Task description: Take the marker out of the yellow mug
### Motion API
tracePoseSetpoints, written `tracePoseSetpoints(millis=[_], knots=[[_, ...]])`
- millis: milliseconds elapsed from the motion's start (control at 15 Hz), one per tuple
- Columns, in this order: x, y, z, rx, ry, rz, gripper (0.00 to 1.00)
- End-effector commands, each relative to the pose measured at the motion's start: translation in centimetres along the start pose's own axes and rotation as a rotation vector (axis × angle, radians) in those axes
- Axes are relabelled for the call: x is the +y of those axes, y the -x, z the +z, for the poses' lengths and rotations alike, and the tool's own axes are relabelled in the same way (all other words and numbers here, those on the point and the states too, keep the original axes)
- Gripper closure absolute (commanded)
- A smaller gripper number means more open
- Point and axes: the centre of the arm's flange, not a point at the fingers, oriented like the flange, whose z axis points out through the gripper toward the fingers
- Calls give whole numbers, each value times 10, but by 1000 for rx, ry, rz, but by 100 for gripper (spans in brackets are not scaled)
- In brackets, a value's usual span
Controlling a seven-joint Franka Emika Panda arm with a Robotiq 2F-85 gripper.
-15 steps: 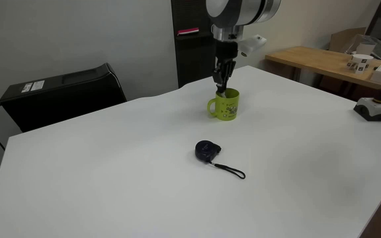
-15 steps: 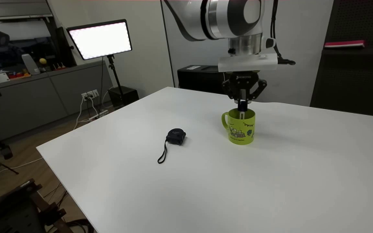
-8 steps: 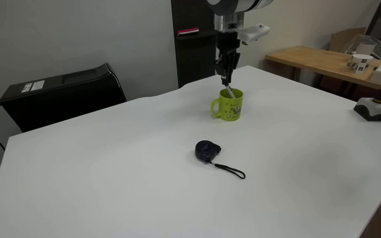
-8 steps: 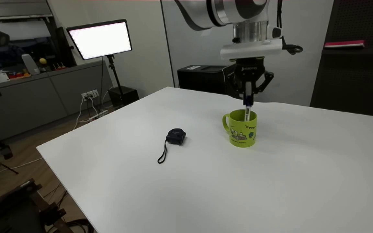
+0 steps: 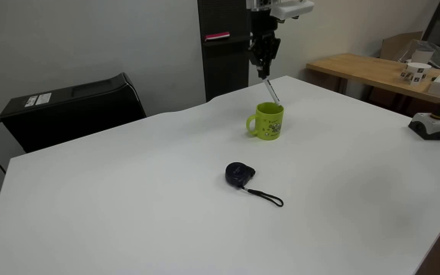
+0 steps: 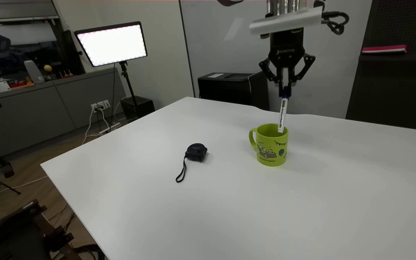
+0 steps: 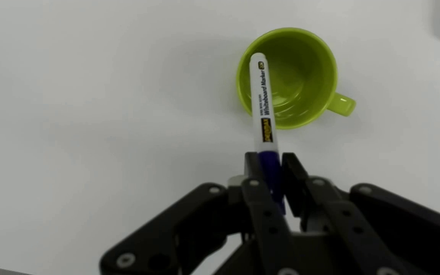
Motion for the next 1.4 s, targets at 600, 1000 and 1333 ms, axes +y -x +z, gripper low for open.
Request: tracePoseSetpoints(millis=[600, 1000, 1333], knots=[[1, -13, -15, -98, -26, -22, 95], [4, -22, -14, -7, -30, -134, 95], [6, -36, -11, 122, -14, -265, 95]])
